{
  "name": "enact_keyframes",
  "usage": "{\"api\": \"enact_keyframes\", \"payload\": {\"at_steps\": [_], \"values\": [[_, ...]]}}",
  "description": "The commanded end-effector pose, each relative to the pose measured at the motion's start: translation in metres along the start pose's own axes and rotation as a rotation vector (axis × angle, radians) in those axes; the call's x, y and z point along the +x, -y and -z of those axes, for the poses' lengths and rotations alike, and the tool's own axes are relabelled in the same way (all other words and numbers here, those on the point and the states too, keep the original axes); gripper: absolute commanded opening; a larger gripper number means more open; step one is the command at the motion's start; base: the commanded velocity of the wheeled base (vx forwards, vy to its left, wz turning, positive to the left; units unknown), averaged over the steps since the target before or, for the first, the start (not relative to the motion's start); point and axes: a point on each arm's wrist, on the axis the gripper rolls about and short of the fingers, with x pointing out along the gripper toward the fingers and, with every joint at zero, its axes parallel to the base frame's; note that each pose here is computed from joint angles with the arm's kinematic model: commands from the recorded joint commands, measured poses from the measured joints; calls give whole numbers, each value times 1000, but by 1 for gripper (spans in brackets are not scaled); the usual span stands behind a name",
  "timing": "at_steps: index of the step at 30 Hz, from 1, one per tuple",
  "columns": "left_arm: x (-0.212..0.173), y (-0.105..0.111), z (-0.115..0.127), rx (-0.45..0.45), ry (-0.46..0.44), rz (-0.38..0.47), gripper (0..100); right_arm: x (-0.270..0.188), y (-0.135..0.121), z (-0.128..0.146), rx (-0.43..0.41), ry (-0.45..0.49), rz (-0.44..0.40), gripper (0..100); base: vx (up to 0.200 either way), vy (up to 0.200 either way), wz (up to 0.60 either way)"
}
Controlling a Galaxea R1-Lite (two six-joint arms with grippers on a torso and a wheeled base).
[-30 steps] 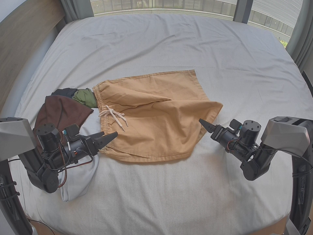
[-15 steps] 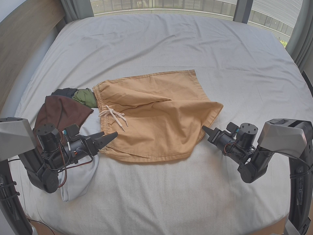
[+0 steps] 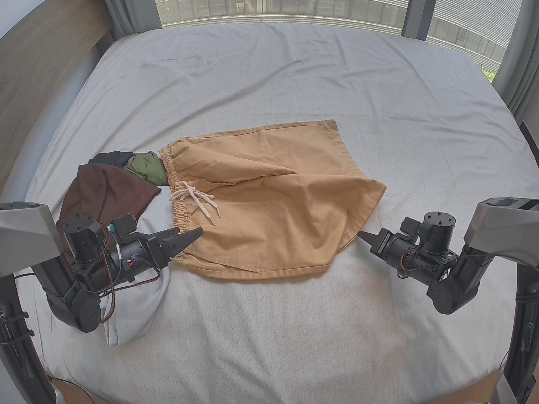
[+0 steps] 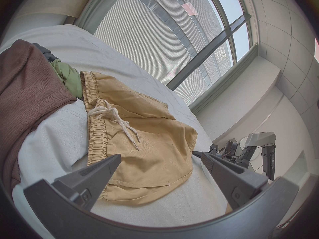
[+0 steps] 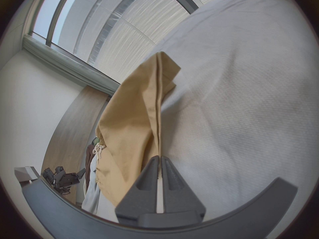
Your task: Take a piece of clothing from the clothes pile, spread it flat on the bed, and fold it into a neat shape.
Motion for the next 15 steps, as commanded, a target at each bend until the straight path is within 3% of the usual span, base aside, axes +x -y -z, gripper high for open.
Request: {"api": "enact_keyframes", "payload": {"at_steps": [1,5,15], "values": [[0,-1,1,-3,-4,-1,100,-18,-5,-21,-3,23,16,0,0,0,0],[0,-1,1,-2,-2,-1,100,-23,-3,-28,1,31,24,0,0,0,0],[0,0,1,-2,-2,-1,100,-12,-2,-7,-25,-28,8,0,0,0,0]]}}
